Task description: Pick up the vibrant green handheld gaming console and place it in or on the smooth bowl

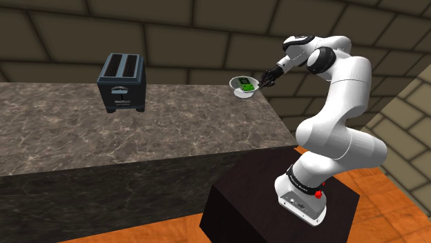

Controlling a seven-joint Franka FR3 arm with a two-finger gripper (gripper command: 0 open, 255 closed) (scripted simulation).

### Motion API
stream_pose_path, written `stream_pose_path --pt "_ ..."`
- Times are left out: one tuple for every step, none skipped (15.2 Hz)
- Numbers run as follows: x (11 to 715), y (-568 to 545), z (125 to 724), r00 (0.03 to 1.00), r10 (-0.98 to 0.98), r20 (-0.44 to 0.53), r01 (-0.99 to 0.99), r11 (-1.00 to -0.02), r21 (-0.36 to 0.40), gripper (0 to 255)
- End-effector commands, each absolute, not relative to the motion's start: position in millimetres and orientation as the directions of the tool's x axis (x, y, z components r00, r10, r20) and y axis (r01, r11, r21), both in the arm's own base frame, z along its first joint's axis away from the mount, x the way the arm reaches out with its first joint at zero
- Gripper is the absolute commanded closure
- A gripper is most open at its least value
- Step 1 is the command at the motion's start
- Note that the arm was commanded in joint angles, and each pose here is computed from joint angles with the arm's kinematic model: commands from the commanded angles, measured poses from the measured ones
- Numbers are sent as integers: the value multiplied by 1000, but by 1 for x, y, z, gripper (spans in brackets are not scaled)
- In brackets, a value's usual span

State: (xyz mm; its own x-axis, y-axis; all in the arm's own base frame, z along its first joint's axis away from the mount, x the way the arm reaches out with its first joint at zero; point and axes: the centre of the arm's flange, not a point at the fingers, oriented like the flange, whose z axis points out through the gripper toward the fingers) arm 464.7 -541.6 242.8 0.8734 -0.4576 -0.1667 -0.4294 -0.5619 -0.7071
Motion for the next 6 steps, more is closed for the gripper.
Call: stream_pose_path --pt "470 -539 255 877 -452 -164 -422 -562 -711 255" --pt "470 -539 261 877 -452 -164 -422 -562 -711 255" --pt "470 -539 266 877 -452 -164 -422 -562 -711 255" --pt "470 -539 271 877 -452 -164 -422 -562 -711 255" --pt "470 -539 277 877 -452 -164 -422 -562 -711 255" --pt "470 -539 282 877 -452 -164 -422 -562 -711 255"
